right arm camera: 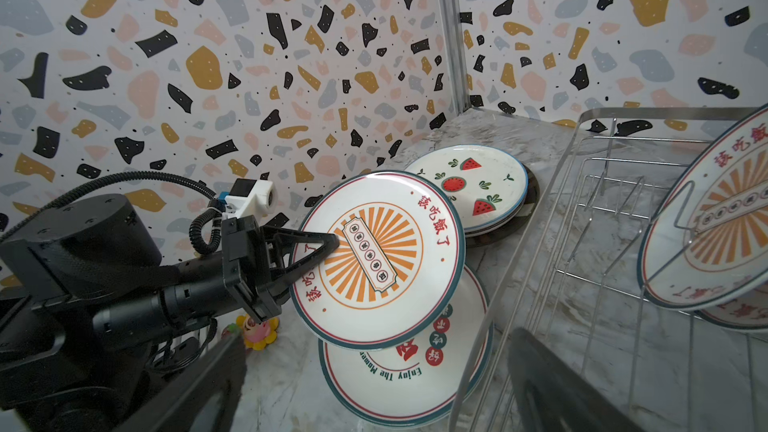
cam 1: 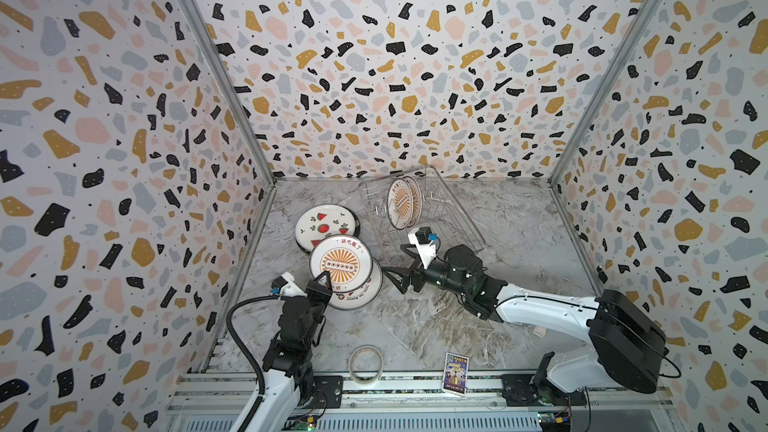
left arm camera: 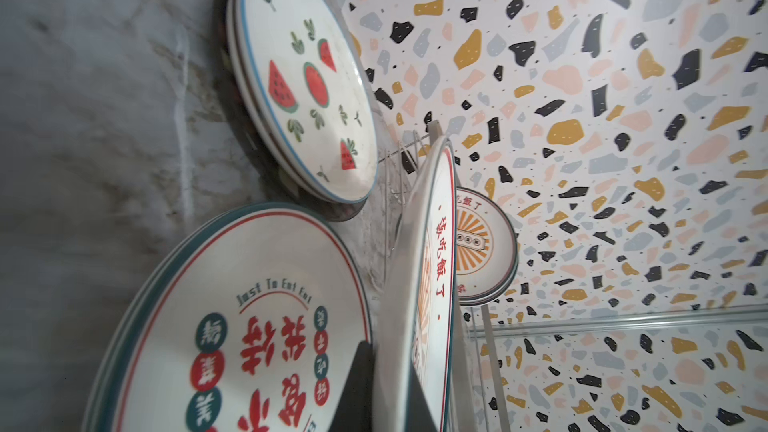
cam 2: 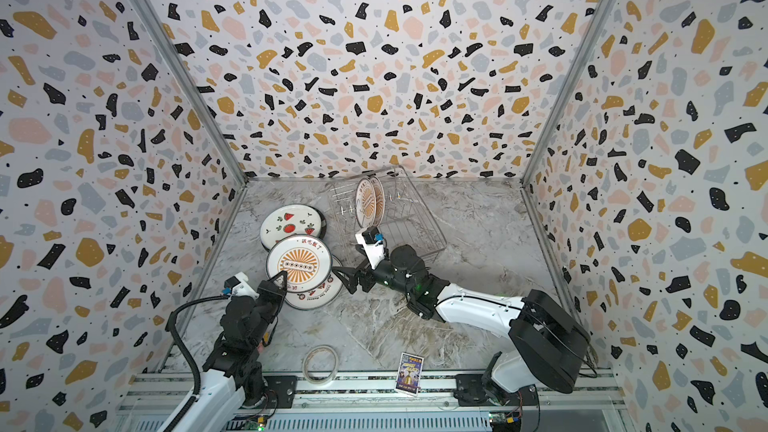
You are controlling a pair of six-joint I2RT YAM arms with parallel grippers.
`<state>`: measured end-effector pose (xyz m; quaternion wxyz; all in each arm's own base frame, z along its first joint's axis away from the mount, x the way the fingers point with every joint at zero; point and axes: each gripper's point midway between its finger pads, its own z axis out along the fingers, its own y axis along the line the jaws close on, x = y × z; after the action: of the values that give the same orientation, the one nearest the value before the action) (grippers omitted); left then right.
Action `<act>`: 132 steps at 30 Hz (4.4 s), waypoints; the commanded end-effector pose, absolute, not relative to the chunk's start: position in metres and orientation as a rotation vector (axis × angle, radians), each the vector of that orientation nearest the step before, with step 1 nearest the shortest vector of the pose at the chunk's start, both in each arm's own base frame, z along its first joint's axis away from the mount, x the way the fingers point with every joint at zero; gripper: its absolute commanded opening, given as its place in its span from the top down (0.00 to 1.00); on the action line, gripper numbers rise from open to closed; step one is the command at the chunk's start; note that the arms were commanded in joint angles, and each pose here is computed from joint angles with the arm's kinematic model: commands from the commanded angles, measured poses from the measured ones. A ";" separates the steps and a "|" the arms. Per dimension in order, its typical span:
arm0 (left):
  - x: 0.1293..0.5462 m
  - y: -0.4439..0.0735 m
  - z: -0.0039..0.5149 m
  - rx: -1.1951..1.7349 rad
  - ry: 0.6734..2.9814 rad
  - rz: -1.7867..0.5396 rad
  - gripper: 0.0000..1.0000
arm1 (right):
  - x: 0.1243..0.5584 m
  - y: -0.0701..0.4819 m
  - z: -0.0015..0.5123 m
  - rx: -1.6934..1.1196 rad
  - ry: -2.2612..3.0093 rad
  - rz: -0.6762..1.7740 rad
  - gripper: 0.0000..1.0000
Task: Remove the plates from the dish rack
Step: 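Lower the plate onto the sunburst stack with left gripper while right returns to rack, then open the left gripper to release the plate onto the stack, then raise the left gripper away while the right gripper grips the next sunburst plate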
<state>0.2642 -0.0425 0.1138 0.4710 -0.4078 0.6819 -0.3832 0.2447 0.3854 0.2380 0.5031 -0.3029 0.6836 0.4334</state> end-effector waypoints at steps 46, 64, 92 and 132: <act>0.267 -0.030 0.081 -1.040 1.866 -0.684 0.70 | 0.252 0.414 0.225 -0.769 1.670 0.903 0.01; 0.269 -0.024 0.081 -1.014 1.838 -0.638 0.45 | 0.255 0.410 0.215 -0.759 1.681 0.866 0.01; 0.267 -0.014 0.089 -0.989 1.832 -0.460 0.57 | 0.260 0.404 0.208 -0.738 1.687 0.829 0.00; 0.283 -0.199 0.304 0.015 1.417 -1.099 0.00 | 0.426 0.325 0.239 -0.432 1.782 0.666 0.22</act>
<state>0.2885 -0.1968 0.2750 0.5989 -0.0091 0.6569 -0.4579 0.4124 0.3271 0.2316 0.5510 -0.1912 0.7408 0.3333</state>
